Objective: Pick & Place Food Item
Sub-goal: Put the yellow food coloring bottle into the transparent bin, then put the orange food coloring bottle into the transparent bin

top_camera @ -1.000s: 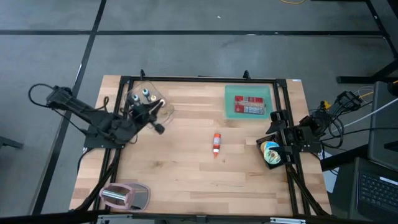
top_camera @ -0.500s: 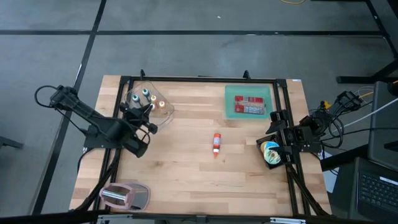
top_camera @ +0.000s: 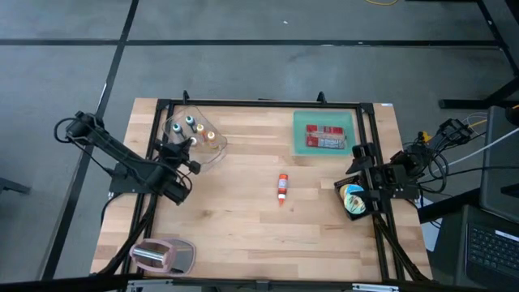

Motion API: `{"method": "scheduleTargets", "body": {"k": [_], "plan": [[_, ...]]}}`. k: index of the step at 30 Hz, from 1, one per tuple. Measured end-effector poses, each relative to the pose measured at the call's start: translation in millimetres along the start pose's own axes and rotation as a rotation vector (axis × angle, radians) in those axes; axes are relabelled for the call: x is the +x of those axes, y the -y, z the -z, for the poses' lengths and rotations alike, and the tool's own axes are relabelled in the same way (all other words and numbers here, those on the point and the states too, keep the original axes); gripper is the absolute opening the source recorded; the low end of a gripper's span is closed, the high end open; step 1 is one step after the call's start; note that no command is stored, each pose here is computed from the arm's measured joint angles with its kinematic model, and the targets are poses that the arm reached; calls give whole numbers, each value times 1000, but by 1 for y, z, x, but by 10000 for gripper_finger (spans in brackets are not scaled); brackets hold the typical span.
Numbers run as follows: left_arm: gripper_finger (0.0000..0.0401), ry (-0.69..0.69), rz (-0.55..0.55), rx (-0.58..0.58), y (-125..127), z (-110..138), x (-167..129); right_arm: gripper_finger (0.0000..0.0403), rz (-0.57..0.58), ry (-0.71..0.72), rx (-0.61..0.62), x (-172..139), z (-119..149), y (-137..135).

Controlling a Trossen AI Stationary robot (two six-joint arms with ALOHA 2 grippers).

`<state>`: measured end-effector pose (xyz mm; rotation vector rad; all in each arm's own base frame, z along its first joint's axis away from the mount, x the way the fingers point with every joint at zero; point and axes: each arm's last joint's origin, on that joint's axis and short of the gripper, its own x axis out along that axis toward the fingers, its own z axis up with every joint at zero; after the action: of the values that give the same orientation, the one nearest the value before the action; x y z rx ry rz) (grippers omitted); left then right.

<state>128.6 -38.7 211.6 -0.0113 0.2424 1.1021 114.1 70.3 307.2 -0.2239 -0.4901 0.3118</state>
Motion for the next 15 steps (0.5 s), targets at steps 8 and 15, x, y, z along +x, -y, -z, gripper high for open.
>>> {"method": "scheduleTargets", "body": {"k": [8,15], "plan": [[1,-48,-72,18,-13,-2,3,242,13,-6,-1,0,0,0],[2,-46,-76,15,-15,-2,2,242,12,-8,-1,0,0,0]]}}
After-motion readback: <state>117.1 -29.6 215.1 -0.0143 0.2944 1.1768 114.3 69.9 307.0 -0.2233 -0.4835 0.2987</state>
